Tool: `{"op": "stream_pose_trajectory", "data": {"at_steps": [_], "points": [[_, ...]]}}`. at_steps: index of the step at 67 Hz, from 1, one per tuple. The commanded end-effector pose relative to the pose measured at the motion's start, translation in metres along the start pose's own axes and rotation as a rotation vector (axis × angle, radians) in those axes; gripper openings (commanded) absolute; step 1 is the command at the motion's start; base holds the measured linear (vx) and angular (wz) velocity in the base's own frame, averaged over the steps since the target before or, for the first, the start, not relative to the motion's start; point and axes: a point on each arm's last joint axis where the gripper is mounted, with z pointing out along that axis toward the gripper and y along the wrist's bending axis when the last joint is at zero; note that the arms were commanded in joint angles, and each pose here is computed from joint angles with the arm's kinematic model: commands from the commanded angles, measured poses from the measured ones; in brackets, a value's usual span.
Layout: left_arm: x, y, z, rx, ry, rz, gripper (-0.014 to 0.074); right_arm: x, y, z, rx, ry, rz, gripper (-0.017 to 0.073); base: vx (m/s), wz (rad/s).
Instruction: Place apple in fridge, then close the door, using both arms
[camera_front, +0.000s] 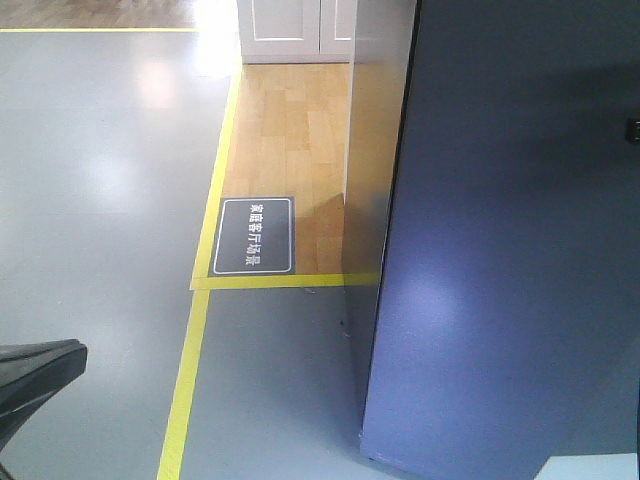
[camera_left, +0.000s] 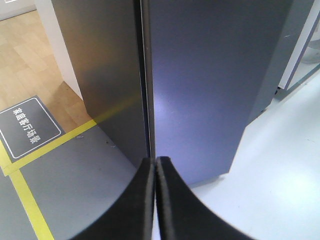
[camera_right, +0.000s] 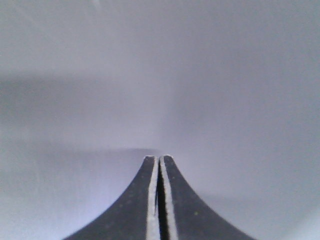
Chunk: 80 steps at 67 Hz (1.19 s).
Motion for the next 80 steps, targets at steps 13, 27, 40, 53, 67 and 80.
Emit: {"op": "stream_pose_trajectory", "data": {"at_steps": [13, 27, 40, 53, 67, 80], "points": [[-0.012, -0.002, -0.005, 0.027, -0.085, -0.002, -0.0006, -0.030, -0.008, 0.038, -0.037, -0.118, 0.010, -0.0003, 0.00, 0.00], [-0.012, -0.002, -0.005, 0.027, -0.083, -0.002, -0.0006, -0.040, -0.008, 0.078, -0.043, -0.140, 0.031, -0.0003, 0.00, 0.00], [-0.012, -0.002, -0.005, 0.026, -0.083, -0.002, -0.0006, -0.040, -0.009, 0.077, -0.032, -0.130, 0.065, -0.0003, 0.00, 0.00], [-0.012, -0.002, -0.005, 0.026, -0.082, -0.002, -0.0006, -0.048, -0.011, 0.068, -0.020, -0.147, 0.069, -0.0003, 0.00, 0.00], [-0.012, -0.002, -0.005, 0.026, -0.082, -0.002, -0.0006, -0.058, -0.003, 0.050, 0.044, -0.098, 0.007, -0.0003, 0.00, 0.00], [-0.012, -0.002, -0.005, 0.026, -0.082, -0.002, -0.0006, -0.045, 0.029, 0.046, 0.023, 0.099, -0.098, -0.0003, 0.00, 0.00]]}}
